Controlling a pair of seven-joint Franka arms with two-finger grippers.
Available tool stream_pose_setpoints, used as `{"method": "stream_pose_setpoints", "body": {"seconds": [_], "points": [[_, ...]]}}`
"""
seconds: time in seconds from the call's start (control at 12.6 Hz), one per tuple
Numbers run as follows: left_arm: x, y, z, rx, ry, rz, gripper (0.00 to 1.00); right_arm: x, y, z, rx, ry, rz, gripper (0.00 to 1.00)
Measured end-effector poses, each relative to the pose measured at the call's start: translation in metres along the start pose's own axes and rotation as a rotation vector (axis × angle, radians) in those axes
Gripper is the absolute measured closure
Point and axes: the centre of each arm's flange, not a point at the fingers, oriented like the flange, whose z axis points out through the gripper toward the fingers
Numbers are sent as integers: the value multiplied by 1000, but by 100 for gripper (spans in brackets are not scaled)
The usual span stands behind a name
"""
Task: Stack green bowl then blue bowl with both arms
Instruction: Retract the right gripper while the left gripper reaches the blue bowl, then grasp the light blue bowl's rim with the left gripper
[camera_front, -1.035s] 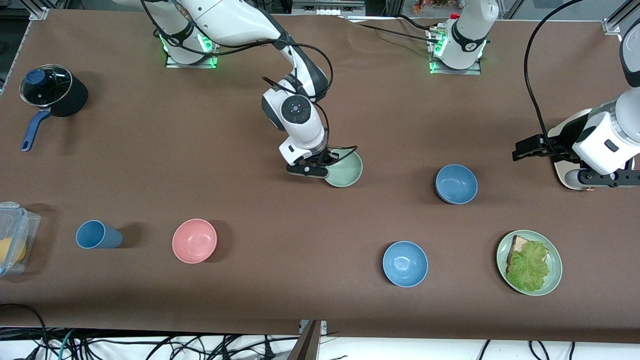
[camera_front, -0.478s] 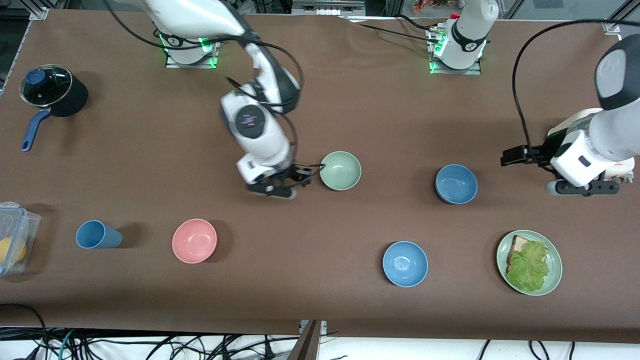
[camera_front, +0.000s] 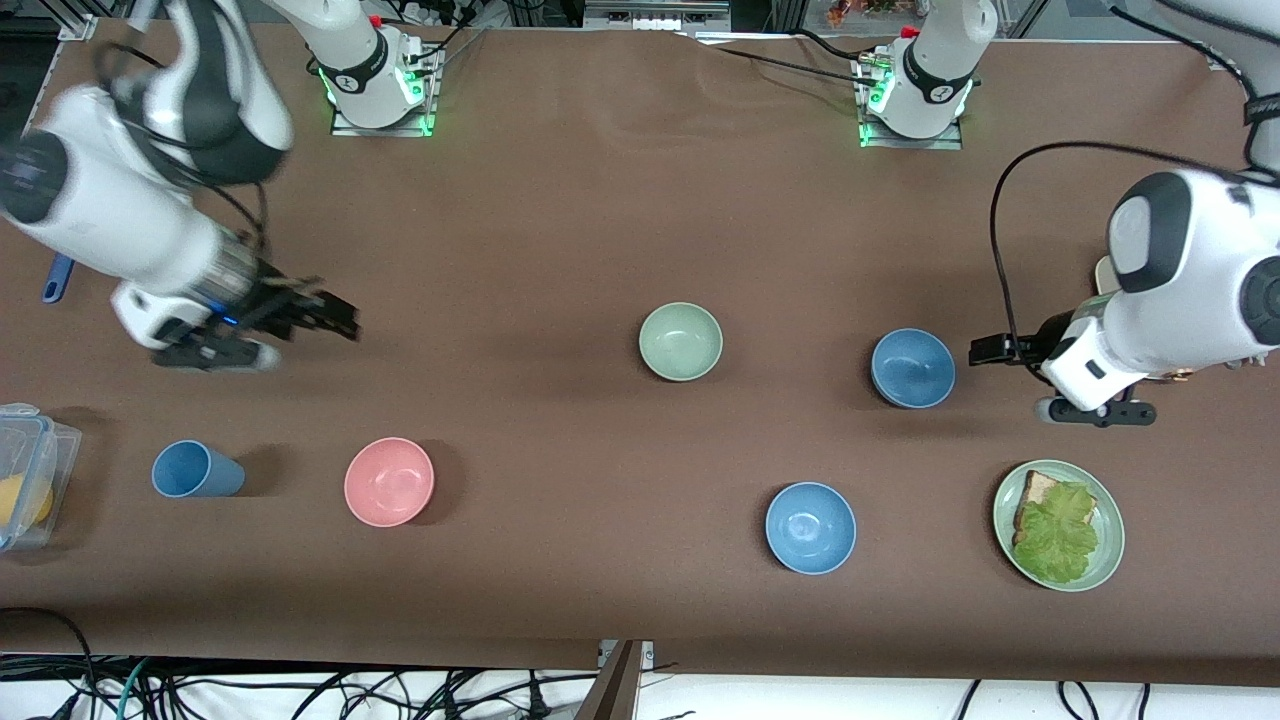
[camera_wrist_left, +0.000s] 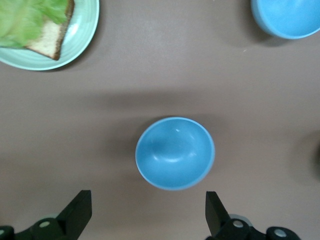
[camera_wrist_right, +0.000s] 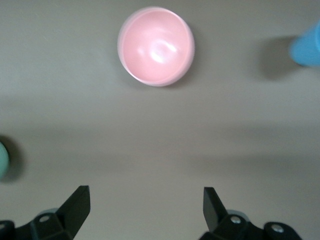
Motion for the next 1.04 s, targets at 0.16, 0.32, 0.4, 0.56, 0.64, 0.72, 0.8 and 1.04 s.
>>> {"method": "stream_pose_setpoints", "body": {"seconds": [0.16,0.32,0.4,0.56,0.64,0.72,0.8,1.04], "points": [[0,-11,34,1,5,2,0,-17,20,-21,-14,-7,3,0],[1,-15,58,-1,22,-6,0,-20,18,-27,-39,1,-14,0],[1,-16,69,-4,30,-11,0,-20,17,-26,-45,0,-18,0],[1,-19,93,-3,54,-14,0,-20,17,-26,-60,1,-26,0],[0,-20,104,-1,65,-6,0,-20,17,-26,-63,1,-27,0],[-2,-22,114,1,69,0,0,-20,16,-26,-64,2,-29,0],[-3,-23,122,2,66,4,0,-20,14,-26,-66,2,-34,0],[-8,-24,139,-4,68,-5,0,-21,10,-25,-78,2,-46,0]]}}
